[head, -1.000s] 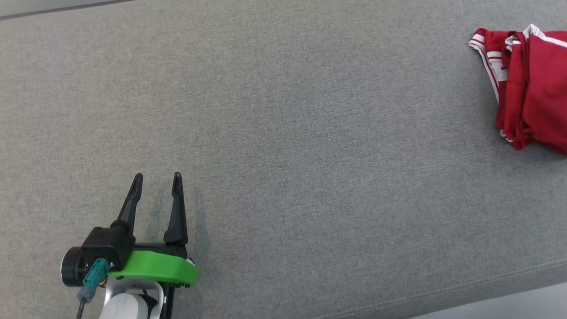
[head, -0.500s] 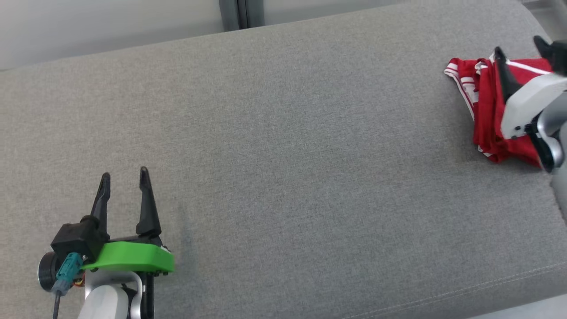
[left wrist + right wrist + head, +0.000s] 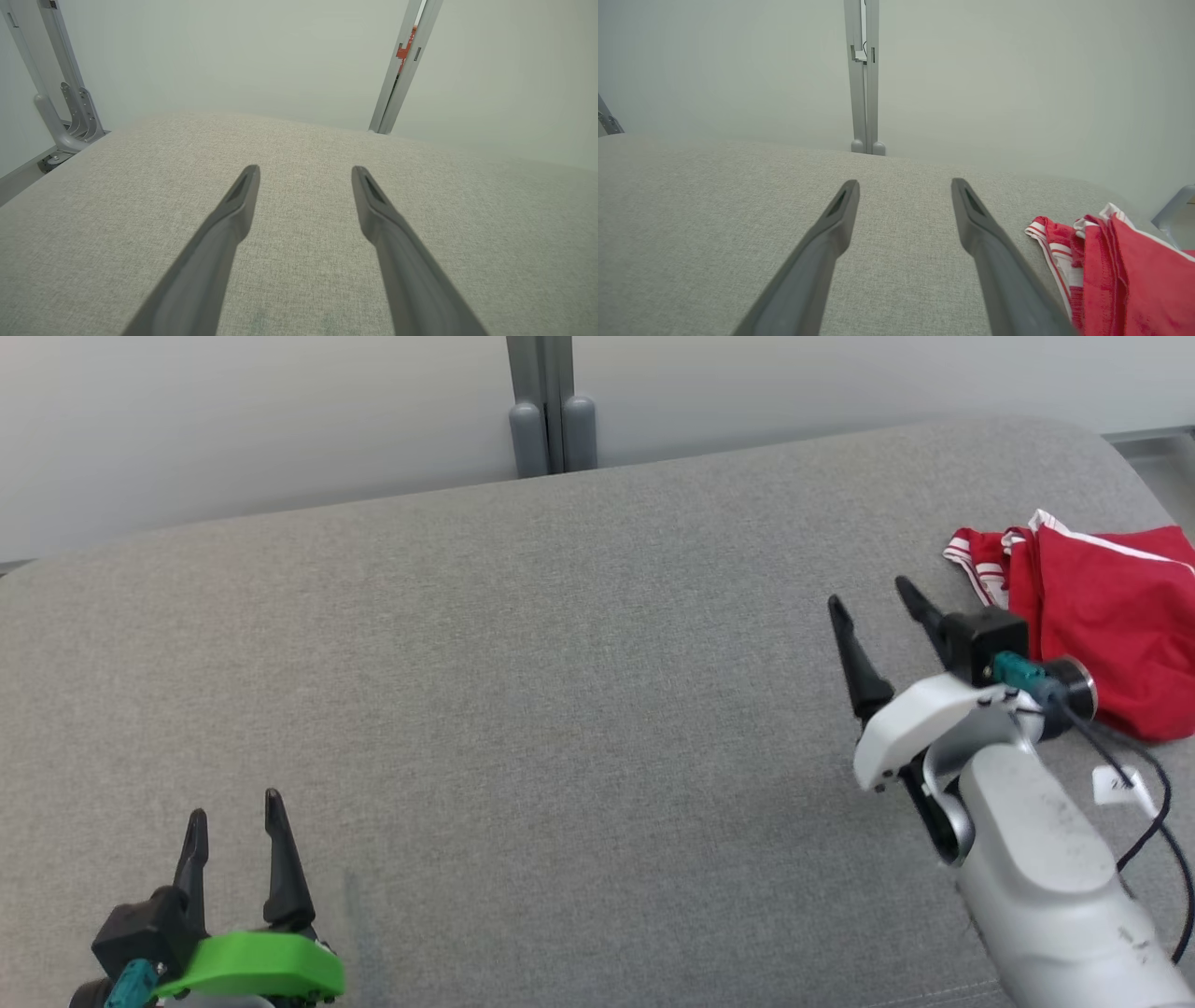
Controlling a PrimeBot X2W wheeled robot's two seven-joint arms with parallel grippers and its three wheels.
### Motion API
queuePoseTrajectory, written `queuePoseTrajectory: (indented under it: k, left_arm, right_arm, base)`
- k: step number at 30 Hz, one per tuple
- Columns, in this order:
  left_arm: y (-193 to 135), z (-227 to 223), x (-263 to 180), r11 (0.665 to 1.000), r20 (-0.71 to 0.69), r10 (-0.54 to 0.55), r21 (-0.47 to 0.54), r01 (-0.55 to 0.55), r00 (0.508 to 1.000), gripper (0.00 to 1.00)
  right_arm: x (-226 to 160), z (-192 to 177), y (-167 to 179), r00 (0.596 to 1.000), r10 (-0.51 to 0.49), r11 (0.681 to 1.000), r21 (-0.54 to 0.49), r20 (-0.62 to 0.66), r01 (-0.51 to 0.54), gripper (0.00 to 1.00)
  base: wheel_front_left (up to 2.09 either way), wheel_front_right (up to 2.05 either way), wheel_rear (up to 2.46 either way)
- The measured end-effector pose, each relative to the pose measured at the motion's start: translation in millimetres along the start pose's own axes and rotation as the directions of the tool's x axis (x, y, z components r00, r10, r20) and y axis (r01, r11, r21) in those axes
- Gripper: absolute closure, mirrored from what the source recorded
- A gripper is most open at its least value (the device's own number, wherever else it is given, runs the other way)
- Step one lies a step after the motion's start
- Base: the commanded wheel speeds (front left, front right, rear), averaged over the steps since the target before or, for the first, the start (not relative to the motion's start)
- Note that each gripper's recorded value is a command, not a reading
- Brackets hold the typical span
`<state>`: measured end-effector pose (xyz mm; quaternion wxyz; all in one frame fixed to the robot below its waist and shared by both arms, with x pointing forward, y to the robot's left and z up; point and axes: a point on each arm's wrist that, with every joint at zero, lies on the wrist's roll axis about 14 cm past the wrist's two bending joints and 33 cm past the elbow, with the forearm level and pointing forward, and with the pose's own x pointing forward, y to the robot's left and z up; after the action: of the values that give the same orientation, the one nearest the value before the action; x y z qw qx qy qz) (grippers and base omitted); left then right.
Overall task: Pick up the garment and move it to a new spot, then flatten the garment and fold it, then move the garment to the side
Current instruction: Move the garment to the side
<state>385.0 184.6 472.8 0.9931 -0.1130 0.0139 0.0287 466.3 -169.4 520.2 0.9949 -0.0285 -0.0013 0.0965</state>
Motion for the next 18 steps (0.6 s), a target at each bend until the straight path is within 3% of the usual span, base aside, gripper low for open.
queuePoseTrajectory:
  k: [6,18]
  left_arm:
    - [11.9,-2.7,-24.5,0.999,-0.006,0.046,-0.027,-0.046,0.999,0.00]
    - [14.6,-8.9,-45.8,0.998,-0.021,0.052,-0.029,-0.053,0.998,0.00]
  right_arm:
    - [-27.7,-15.4,25.3,1.000,-0.023,0.993,0.115,0.011,0.022,0.00]
    - [-60.0,-11.8,48.4,0.998,-0.005,0.987,0.158,0.059,-0.004,0.00]
  base:
    - [0.00,0.00,0.00]
    - [0.00,0.00,0.00]
